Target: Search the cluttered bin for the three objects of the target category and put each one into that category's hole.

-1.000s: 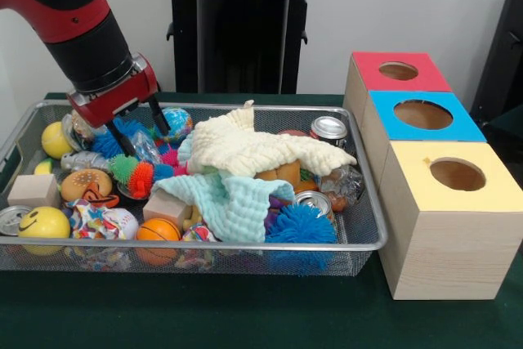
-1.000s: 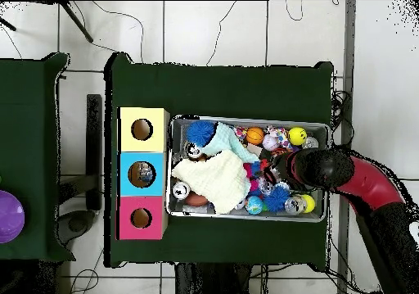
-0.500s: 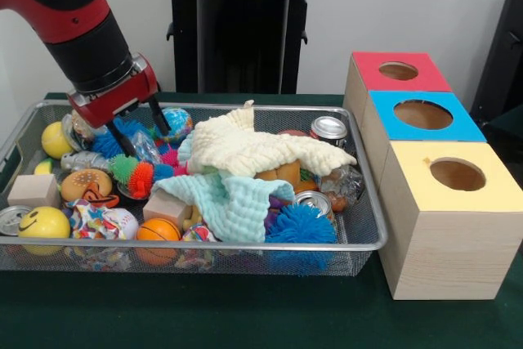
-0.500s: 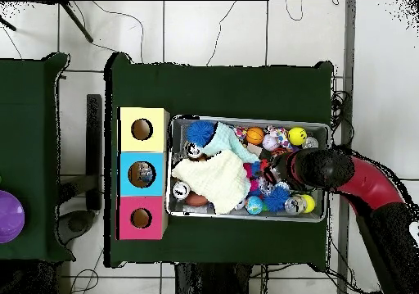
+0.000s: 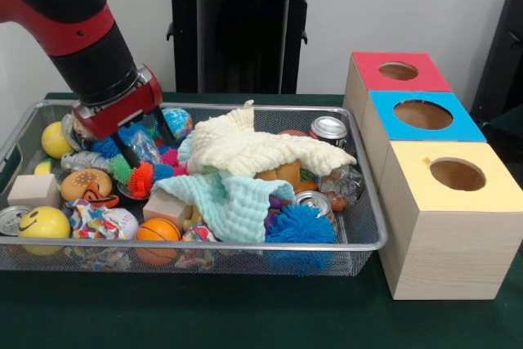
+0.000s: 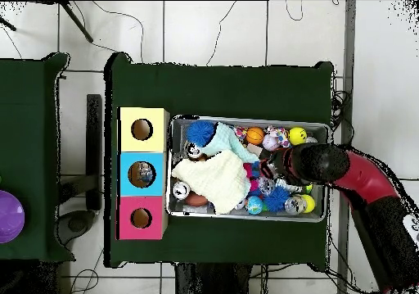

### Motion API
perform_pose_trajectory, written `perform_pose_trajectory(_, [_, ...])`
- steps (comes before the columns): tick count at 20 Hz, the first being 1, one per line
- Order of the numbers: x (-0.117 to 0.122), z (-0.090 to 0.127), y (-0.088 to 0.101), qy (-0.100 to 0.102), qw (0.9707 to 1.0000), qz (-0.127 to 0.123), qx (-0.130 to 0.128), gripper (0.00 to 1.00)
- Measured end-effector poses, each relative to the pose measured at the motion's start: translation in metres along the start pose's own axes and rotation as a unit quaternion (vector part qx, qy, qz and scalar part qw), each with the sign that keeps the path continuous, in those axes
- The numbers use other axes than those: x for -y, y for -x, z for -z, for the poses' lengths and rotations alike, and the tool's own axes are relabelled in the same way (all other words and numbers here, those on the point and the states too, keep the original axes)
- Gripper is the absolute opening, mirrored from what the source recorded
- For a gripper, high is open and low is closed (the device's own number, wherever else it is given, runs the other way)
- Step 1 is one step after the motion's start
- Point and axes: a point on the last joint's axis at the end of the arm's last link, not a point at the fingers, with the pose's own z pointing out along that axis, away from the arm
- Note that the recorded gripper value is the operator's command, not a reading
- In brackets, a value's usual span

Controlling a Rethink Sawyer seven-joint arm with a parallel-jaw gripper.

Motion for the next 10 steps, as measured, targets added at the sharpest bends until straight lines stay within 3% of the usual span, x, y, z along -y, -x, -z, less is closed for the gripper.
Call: perform_pose_trajectory(10, [0.007,-0.015,0.014,0.005,1.0,-0.001,0.004,1.0])
